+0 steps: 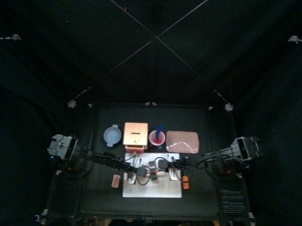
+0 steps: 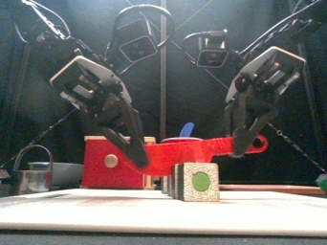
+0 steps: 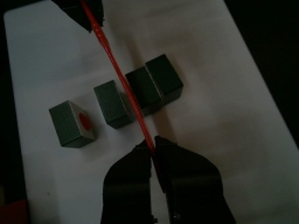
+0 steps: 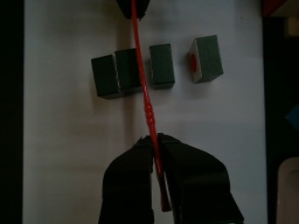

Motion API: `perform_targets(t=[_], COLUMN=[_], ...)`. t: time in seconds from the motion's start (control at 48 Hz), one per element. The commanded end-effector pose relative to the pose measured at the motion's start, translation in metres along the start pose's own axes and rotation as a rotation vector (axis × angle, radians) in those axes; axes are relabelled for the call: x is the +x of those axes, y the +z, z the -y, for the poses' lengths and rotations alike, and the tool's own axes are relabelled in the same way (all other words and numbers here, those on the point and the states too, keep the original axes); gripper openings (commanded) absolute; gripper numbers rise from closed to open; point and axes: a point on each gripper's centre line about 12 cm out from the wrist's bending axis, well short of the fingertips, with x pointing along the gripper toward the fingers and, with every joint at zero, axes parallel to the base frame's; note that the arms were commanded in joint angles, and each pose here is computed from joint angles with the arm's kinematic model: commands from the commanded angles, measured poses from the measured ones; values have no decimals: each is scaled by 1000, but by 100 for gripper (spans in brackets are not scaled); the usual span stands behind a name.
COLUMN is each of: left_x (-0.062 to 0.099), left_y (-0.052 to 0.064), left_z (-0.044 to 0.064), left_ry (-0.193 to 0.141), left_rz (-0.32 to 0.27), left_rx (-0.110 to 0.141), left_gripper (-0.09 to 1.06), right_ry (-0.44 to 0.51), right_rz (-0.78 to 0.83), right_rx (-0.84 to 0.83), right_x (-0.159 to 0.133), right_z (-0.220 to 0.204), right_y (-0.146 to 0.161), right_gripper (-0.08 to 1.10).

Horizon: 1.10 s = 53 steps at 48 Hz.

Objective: Place sushi on board then cut the sushi with the knife then place the pieces on the plate
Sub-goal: Cut the sushi into 4 pieces

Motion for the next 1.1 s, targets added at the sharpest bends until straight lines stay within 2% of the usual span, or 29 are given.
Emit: perform_targets(t=[0.021,0.229,0.417,0.854,1.104], left_x=[-18,-23,-15,-4,-3], left_y=[49,52,49,37,37], left_z=[3,6,19,18,17], left_ry=[0,-4,-31,-32,-29], left_rz=[152,168,155,115,113], left_rx=[27,30,43,40,42], left_gripper=[34,34,34,34,34], right_ry=[2,31,47,35,22], right_rz=[112,98,54,16,13], right_rx=[3,-28,-34,-37,-46], right_x=[-21,-19,-8,2,3], right_z=[1,-13,-22,-18,-13], right_y=[29,25,14,5,4], right_gripper=[41,41,41,41,41])
